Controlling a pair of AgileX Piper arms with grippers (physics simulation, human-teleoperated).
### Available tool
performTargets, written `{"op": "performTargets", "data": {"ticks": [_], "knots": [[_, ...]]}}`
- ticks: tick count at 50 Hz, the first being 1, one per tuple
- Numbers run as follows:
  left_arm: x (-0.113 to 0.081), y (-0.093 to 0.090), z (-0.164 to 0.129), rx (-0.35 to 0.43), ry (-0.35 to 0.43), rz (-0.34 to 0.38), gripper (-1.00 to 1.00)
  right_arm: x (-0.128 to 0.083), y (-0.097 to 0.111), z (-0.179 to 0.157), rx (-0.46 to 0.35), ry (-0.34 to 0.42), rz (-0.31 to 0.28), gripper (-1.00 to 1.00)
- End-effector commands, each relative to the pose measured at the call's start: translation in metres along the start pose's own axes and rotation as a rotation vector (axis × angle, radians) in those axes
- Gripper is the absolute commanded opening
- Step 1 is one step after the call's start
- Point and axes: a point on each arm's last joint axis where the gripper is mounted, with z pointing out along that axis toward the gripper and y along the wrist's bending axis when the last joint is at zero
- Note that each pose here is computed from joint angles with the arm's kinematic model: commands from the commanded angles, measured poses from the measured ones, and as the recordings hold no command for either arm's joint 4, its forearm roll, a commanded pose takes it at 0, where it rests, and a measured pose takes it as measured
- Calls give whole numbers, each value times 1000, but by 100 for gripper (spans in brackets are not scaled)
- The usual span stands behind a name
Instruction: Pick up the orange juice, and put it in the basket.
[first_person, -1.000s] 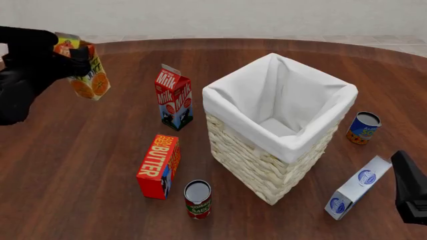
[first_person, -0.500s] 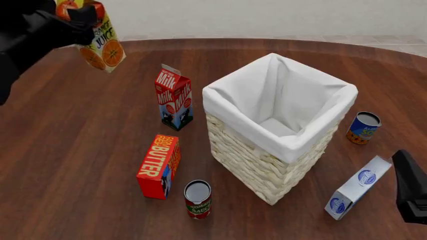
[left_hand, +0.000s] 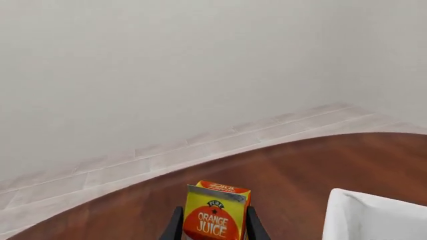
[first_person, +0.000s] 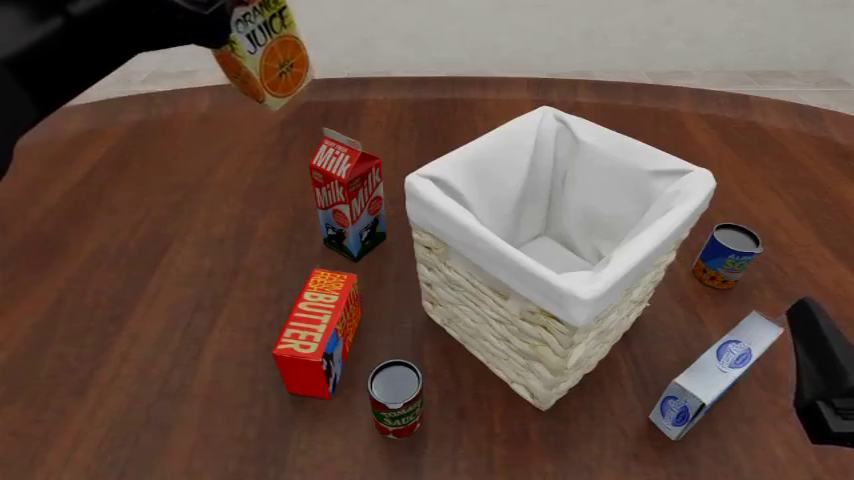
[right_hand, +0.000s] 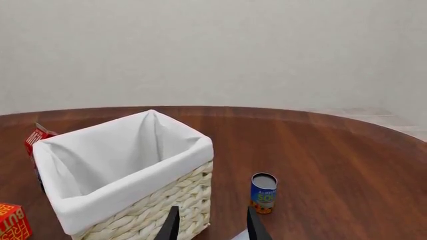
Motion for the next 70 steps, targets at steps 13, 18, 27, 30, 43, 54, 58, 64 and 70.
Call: {"op": "performTargets", "data": {"ticks": [13,18,27,30,43,54,58,64,70], "knots": [[-26,-45,-11,176,-71,-12,-100,-1,0,0,3,-6,8,100],[-30,-56,-11,219,-80,-26,-100,-2,0,0,2,-8,6,100],[-30,-71,-13,272,-84,-37,-100,-1,0,0,2,-10,9,100],[-29,-77,-12,293,-79,-37,-100,-1,0,0,2,-8,13,100],[-32,-94,-11,355,-80,-36,-100,-2,0,0,5,-11,18,100],[-37,-107,-10,394,-93,-53,-100,-2,0,0,6,-13,19,100],[-36,-111,-8,405,-96,-57,-100,-2,0,0,6,-13,20,100],[-34,-119,-6,426,-95,-63,-100,-3,0,0,9,-14,23,100],[-33,-130,-4,455,-95,-67,-100,-3,-1,0,10,-15,25,100]]}}
